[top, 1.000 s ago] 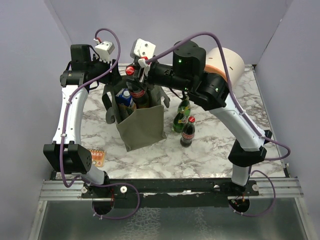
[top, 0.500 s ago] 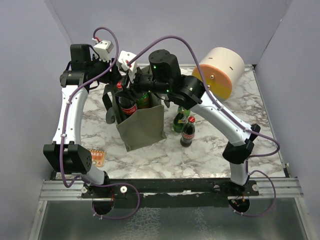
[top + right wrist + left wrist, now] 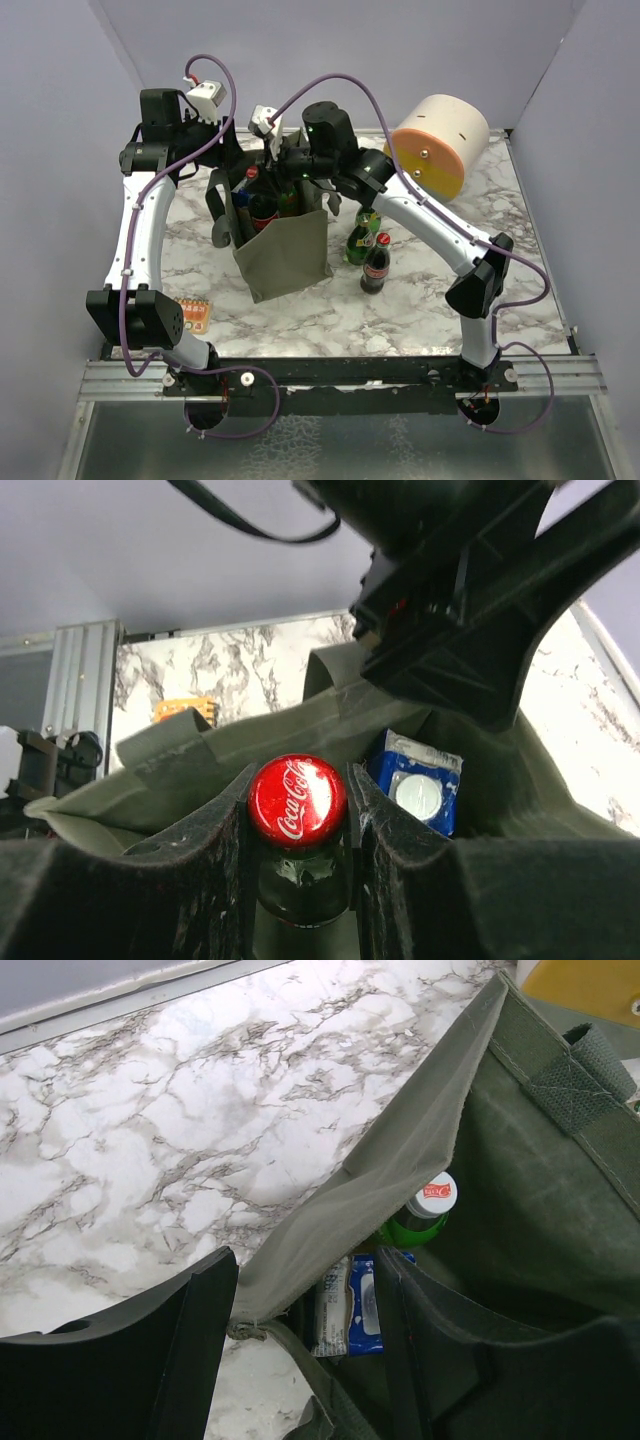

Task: Place the beverage into the canvas bag

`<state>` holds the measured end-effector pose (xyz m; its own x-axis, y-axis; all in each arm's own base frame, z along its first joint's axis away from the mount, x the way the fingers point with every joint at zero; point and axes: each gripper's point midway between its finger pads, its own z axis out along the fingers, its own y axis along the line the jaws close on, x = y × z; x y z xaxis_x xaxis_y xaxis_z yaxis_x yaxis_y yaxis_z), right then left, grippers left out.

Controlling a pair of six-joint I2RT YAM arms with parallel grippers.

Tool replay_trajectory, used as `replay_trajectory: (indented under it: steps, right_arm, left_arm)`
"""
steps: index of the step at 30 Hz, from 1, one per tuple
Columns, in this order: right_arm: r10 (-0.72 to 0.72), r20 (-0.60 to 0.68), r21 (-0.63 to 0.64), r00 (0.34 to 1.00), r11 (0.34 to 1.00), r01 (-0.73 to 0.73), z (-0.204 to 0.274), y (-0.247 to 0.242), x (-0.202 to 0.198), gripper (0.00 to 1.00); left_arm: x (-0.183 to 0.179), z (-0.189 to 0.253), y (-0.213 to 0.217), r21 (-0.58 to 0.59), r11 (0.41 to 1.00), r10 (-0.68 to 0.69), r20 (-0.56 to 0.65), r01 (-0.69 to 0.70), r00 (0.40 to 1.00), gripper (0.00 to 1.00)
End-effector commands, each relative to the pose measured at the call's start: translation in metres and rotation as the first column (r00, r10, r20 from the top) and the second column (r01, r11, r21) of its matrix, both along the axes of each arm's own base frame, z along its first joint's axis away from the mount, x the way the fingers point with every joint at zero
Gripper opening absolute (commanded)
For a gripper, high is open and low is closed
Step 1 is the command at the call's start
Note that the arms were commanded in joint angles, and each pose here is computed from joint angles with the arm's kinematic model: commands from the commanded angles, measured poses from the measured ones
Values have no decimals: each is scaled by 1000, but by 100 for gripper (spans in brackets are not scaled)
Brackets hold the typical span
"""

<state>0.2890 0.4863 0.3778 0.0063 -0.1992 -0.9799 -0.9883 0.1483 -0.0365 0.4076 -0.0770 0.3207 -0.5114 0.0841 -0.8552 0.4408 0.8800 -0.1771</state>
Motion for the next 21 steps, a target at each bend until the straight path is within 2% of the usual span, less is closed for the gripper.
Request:
replay_trajectory:
  steps: [1, 11, 21]
  right_arm:
    - [101, 184, 233, 978, 962, -143, 78, 2, -14, 1]
    - [270, 177, 190, 947, 934, -302, 35, 7, -10, 1]
    - [354, 175, 153, 919, 912, -381, 0, 19, -7, 1]
  left_arm:
    - [-10, 11, -9, -34, 999, -35, 23, 36, 999, 59]
    - [-10, 9, -11, -37, 998, -48, 15, 49, 999, 59]
    - [-8, 7, -11, -35, 998, -51, 11, 52, 999, 59]
